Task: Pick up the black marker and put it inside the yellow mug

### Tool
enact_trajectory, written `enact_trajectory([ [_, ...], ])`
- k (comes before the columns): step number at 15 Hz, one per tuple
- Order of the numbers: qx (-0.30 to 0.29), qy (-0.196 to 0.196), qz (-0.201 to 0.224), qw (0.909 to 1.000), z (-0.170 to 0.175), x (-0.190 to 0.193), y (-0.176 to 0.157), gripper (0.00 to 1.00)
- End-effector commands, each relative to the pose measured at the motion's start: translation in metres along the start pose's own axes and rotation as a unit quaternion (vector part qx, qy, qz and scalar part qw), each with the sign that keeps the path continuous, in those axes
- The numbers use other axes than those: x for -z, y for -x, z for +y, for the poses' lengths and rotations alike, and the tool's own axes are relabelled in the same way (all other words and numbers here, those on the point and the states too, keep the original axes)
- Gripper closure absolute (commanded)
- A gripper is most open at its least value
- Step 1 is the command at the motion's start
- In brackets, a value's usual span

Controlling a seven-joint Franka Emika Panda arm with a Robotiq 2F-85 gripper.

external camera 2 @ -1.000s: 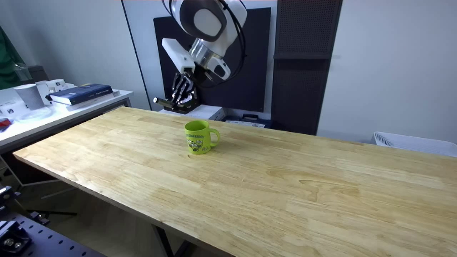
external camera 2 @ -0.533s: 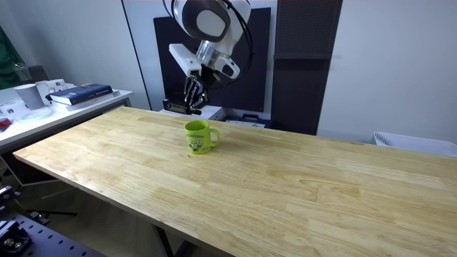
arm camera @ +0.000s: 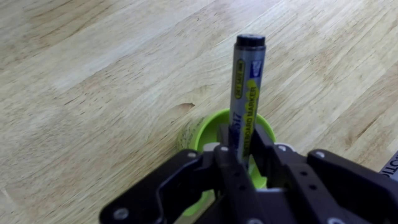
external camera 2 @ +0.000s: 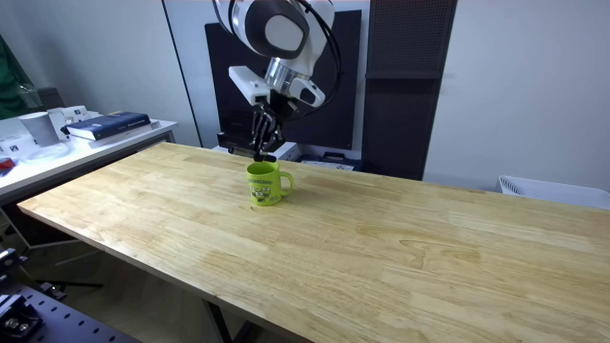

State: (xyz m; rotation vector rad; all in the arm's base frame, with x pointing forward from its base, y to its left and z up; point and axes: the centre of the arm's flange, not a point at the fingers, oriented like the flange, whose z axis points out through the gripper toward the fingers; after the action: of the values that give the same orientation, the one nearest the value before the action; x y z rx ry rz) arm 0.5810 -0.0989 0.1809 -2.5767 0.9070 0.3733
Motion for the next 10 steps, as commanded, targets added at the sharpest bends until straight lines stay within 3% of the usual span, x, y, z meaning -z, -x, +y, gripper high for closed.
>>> enact_trajectory([
  [1, -0.012, 0.000, -0.025, 0.9996, -0.006, 0.003, 0.018, 0.95],
  [6, -0.015, -0.018, -0.071, 0.9972, -0.010, -0.003, 0.027, 0.95],
  [10, -0.005, -0.028, -0.057, 0.9980, -0.008, 0.000, 0.015, 0.95],
])
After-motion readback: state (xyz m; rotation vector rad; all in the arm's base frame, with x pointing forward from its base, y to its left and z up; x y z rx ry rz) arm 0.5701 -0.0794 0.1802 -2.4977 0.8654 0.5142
